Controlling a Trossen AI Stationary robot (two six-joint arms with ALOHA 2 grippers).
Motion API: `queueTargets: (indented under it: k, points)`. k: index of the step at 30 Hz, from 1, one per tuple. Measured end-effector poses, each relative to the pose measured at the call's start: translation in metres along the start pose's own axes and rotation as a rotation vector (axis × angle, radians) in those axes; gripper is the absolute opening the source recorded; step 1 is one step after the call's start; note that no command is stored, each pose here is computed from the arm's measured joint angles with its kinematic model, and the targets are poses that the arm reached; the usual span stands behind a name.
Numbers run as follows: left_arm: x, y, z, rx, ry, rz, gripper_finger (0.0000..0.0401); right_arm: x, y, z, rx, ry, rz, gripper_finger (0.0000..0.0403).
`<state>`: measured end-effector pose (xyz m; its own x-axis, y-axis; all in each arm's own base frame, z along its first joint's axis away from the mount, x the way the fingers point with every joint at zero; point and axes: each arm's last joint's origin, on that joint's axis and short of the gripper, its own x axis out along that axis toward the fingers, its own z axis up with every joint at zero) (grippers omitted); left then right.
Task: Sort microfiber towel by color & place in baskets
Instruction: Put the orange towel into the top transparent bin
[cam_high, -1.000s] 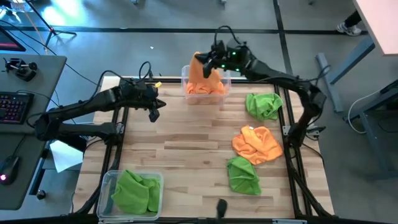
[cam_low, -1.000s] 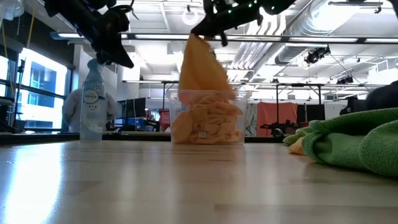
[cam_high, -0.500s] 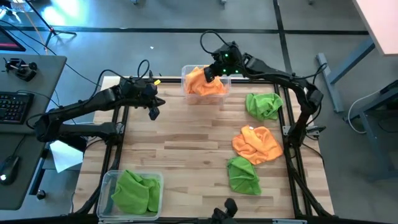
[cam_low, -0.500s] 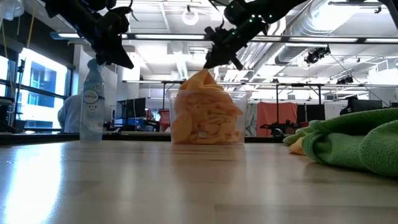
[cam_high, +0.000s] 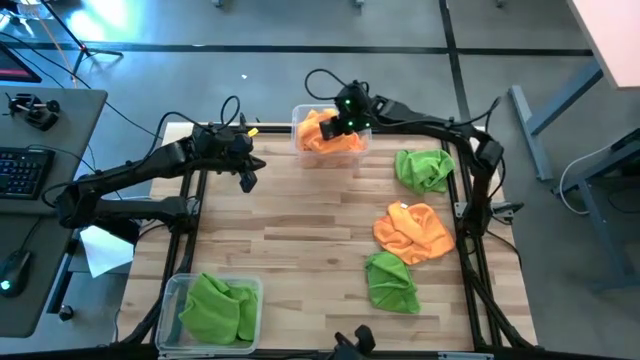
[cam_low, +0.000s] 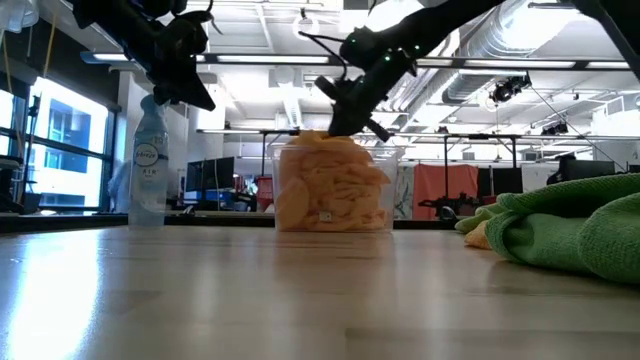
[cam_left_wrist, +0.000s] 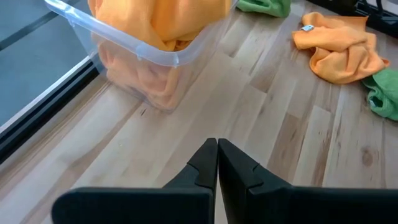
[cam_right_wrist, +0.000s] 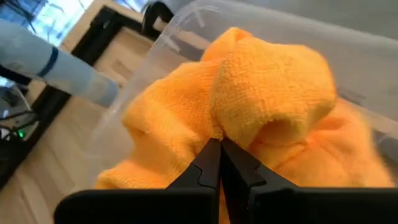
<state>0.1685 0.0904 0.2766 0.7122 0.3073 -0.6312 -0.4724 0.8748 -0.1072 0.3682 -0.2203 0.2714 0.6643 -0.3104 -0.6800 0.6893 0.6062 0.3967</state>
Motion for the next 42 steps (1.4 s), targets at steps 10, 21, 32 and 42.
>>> queueTargets:
  k: [10,21,32,42]
  points:
    - [0.0,0.0,0.0,-0.043,0.0,0.0,0.0,0.051,0.007,0.007,0.033,0.069,-0.059,0.0]
    - [0.0,0.0,-0.001,-0.07,0.009,0.0,0.0,0.09,-0.021,-0.006,0.146,0.183,-0.207,0.0]
    - [0.0,0.0,-0.001,-0.078,0.009,-0.004,0.0,0.097,-0.023,-0.012,0.141,0.21,-0.221,0.0009]
    - [0.0,-0.001,-0.004,-0.089,0.046,-0.02,0.0,0.057,-0.009,0.009,0.114,0.134,-0.18,0.0081]
